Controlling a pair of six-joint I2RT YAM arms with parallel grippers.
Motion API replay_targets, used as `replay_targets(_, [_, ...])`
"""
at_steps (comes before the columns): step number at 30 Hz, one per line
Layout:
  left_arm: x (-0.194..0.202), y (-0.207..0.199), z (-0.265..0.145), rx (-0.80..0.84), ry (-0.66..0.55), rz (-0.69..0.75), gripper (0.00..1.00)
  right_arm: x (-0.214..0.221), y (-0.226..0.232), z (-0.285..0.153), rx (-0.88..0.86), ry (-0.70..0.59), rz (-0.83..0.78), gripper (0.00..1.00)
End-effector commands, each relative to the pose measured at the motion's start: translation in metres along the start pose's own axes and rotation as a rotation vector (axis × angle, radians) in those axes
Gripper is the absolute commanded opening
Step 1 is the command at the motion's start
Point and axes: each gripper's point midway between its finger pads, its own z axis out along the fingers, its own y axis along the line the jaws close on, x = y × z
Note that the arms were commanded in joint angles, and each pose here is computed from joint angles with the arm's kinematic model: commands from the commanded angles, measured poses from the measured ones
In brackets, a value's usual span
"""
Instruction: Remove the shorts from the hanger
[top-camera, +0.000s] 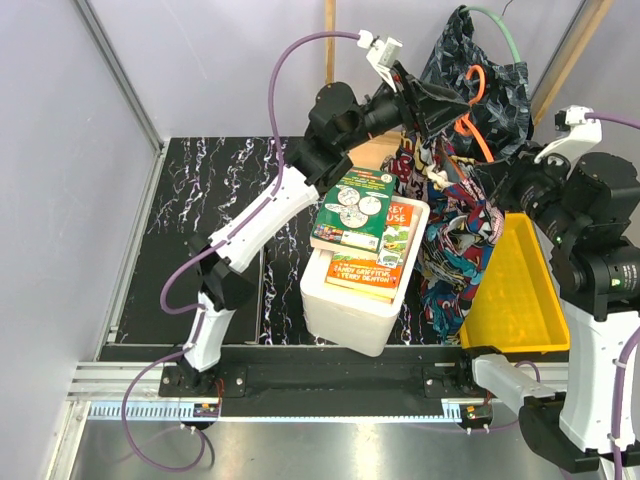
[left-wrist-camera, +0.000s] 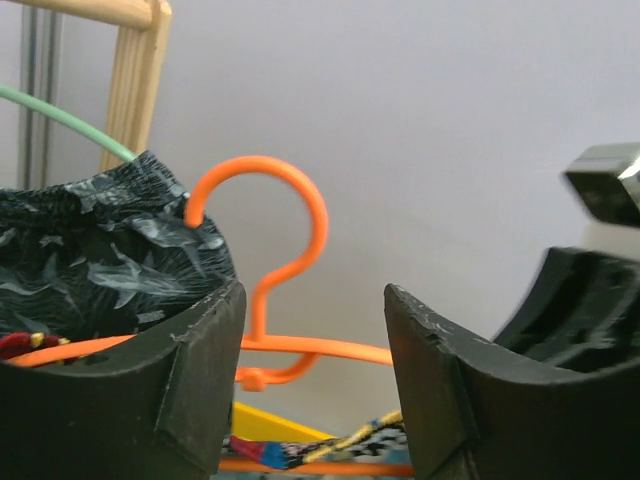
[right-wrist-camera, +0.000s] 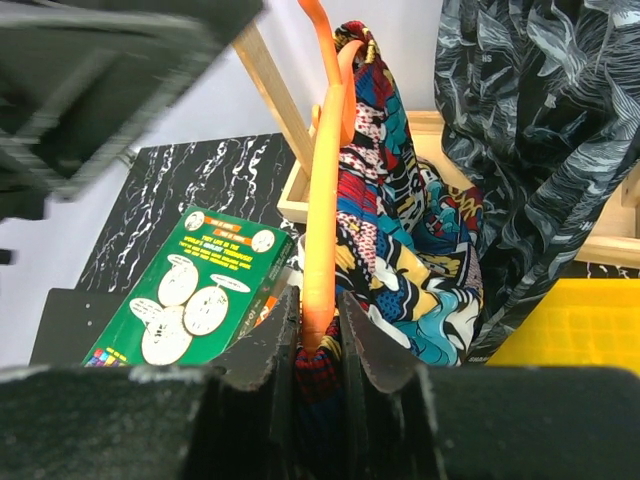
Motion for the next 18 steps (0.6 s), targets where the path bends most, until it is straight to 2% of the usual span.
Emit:
replay_targets(1, [-0.004, 0.0, 0.005, 0.029, -0.024, 0.14, 0.57, -0.028, 0.022, -0.015, -0.097, -0.097, -0.03, 0.0])
replay_targets(9, [0.018, 0.012, 0.012, 0.038, -0.007, 0.104, 0.53, -0.02, 0.034, -0.015, -0.163, -0.063, -0.007, 0.0])
replay_targets(13, [0.023, 0.013, 0.015, 0.047, -0.015, 0.081, 0.46, -0.009, 0.035, -0.017, -0.18, -0.04, 0.0, 0.0])
replay_targets(15, [0.022, 0.013, 0.016, 0.048, -0.022, 0.075, 0.28, -0.003, 0.035, -0.019, -0.186, -0.028, 0.001, 0.0])
replay_targets(16, [0.024, 0.015, 0.016, 0.04, -0.025, 0.066, 0.22, -0.002, 0.035, -0.02, -0.191, -0.028, 0.001, 0.0])
replay_targets(17, [0.022, 0.014, 0.017, 0.041, -0.031, 0.067, 0.03, -0.001, 0.036, -0.022, -0.195, -0.025, 0.001, 0.0])
replay_targets(18, [0.02, 0.014, 0.017, 0.04, -0.035, 0.068, 0.0, 0.001, 0.035, -0.022, -0.19, -0.02, 0.004, 0.0])
